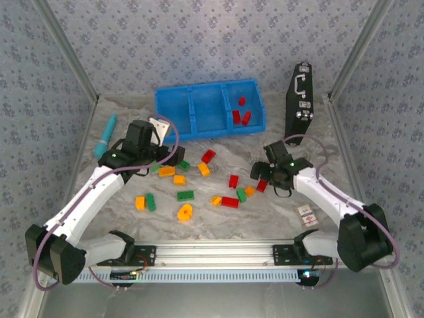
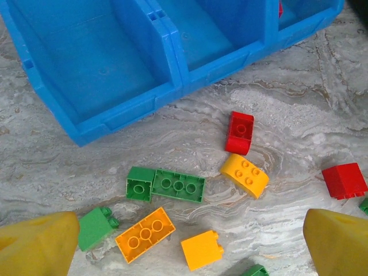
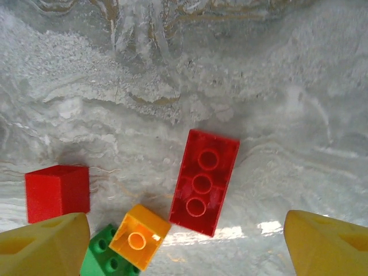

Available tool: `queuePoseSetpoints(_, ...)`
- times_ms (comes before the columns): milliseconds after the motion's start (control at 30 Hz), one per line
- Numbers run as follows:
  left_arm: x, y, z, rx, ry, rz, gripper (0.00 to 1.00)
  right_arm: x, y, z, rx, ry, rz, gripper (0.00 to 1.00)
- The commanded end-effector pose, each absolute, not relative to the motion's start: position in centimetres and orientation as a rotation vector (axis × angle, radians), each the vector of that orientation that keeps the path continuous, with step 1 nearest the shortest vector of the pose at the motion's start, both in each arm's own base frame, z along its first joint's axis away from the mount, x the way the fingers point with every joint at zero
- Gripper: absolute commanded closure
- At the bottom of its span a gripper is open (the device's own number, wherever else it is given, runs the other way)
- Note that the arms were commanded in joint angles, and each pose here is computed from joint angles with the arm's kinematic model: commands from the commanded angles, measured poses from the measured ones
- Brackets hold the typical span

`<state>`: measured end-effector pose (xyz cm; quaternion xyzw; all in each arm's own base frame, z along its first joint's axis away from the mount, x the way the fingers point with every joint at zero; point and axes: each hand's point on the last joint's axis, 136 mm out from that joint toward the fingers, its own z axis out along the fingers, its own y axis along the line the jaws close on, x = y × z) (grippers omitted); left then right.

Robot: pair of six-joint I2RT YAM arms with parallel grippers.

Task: Sort the legos into containers by color
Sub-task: Pick up the lego from the middle-right of the table.

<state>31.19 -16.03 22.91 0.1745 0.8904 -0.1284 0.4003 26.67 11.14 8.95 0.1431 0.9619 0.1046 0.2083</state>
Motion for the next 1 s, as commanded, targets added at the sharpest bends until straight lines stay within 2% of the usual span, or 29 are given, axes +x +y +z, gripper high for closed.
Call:
queuePoseSetpoints(0, 31.4, -16.3, 23.6, 0.454, 2.212, -0.352, 0.00, 26.7, 11.3, 8.4, 0.554, 2.607, 0.376, 0.09)
queuePoseSetpoints(333, 30.7, -15.6, 23.3, 0.434, 2.220, -0.331, 0.00, 27.6, 11.4, 5.4, 0.585, 2.671, 0.374, 0.11)
queuePoseSetpoints(733, 30.0, -14.8, 23.4, 0.423, 2.230, -0.299, 0.00, 29.2, 10.4, 2.4, 0.533, 2.796, 0.229, 0.40)
queuePoseSetpoints(967, 29.7, -14.2, 23.3, 0.416, 2.238, -0.270, 0.00, 30.6, 10.8, 1.8, 0.427, 2.844, 0.172, 0.60)
